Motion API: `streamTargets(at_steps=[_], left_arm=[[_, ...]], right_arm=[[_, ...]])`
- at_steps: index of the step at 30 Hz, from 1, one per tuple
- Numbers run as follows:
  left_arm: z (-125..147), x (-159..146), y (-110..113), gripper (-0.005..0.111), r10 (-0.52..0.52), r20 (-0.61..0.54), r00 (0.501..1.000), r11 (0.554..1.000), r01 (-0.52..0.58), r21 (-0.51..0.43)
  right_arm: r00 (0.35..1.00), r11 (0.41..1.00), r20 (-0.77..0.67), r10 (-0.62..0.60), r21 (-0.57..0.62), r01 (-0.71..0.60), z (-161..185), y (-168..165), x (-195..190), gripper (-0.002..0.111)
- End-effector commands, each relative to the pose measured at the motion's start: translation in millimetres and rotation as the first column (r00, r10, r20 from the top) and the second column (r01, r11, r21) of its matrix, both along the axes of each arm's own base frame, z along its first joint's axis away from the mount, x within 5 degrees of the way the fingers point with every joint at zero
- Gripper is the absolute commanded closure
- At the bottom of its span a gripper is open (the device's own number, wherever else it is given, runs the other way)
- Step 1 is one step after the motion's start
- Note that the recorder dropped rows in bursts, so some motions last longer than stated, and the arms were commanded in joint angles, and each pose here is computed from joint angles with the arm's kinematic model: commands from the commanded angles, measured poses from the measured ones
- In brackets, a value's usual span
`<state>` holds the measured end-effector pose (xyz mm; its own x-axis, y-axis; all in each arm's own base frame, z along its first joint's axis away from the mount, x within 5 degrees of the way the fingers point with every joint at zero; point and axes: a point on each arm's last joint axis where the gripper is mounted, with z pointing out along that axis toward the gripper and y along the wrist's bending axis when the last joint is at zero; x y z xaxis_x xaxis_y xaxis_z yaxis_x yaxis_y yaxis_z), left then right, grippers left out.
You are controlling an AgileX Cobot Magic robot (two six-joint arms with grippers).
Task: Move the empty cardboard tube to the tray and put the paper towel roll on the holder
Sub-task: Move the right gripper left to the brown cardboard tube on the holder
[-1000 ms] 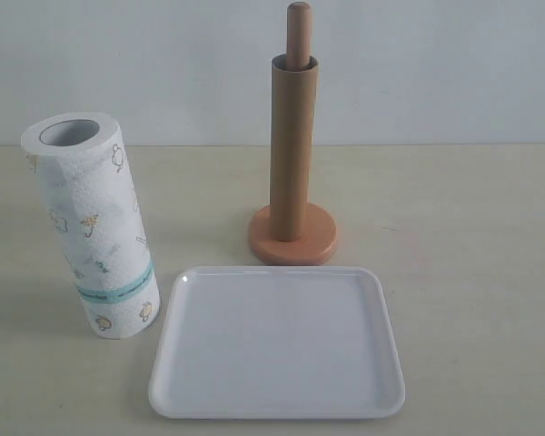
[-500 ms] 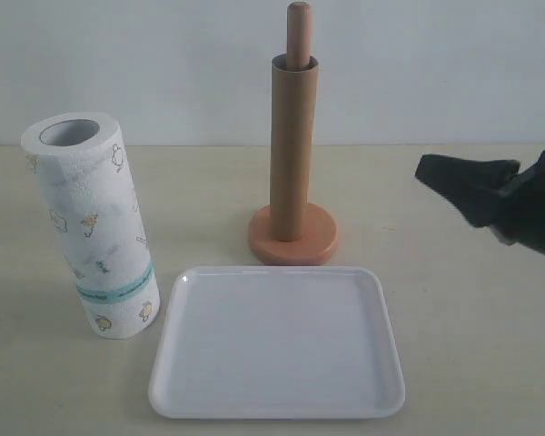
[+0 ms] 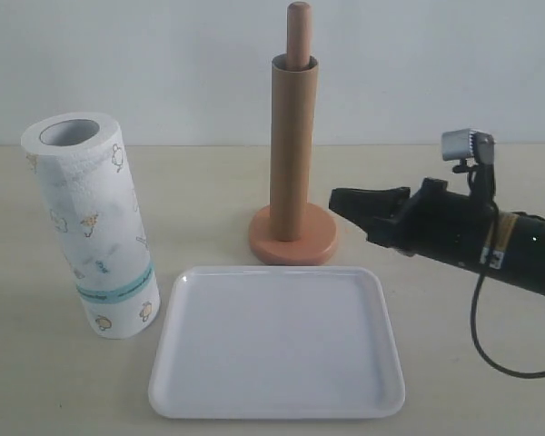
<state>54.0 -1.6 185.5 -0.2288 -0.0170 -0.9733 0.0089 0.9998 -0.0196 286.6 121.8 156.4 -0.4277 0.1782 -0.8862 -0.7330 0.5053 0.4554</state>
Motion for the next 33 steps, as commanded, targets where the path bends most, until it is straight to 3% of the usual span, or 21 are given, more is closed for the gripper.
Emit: streamTargets(at_steps=[1, 7, 10, 13, 18, 33], left_arm=[[-0.9, 0.0, 0.3, 0.103, 0.005, 0.002, 1.000, 1.000, -0.005, 0.005], [-0.9, 0.0, 0.3, 0.103, 0.005, 0.002, 1.000, 1.000, -0.005, 0.005], [-0.9, 0.0, 0.3, 0.103, 0.005, 0.002, 1.000, 1.000, -0.005, 0.005], [-0.9, 0.0, 0.3, 0.103, 0.005, 0.002, 1.000, 1.000, -0.005, 0.005], [-0.9, 0.0, 0.3, 0.103, 0.005, 0.002, 1.000, 1.000, -0.005, 0.005], [-0.9, 0.0, 0.3, 0.103, 0.005, 0.002, 1.000, 1.000, -0.005, 0.005]], right_arm=[[0.979, 0.997, 0.191, 0.077, -0.044, -0.070, 16.1, 21.8, 8.7, 0.109], [0.944, 0.981, 0.297, 0.145, -0.169, -0.097, 18.0, 45.4, 8.1, 0.108], [0.943, 0.982, 0.317, 0.102, -0.184, -0.045, 18.3, 50.5, 10.0, 0.100], [0.946, 0.982, 0.320, 0.039, -0.188, 0.024, 18.1, 48.8, 14.8, 0.075], [0.950, 0.978, 0.307, -0.058, -0.172, 0.116, 18.9, 44.0, 22.2, 0.004], [0.937, 0.948, 0.327, -0.124, -0.241, 0.209, 34.1, 45.7, 50.0, 0.005]])
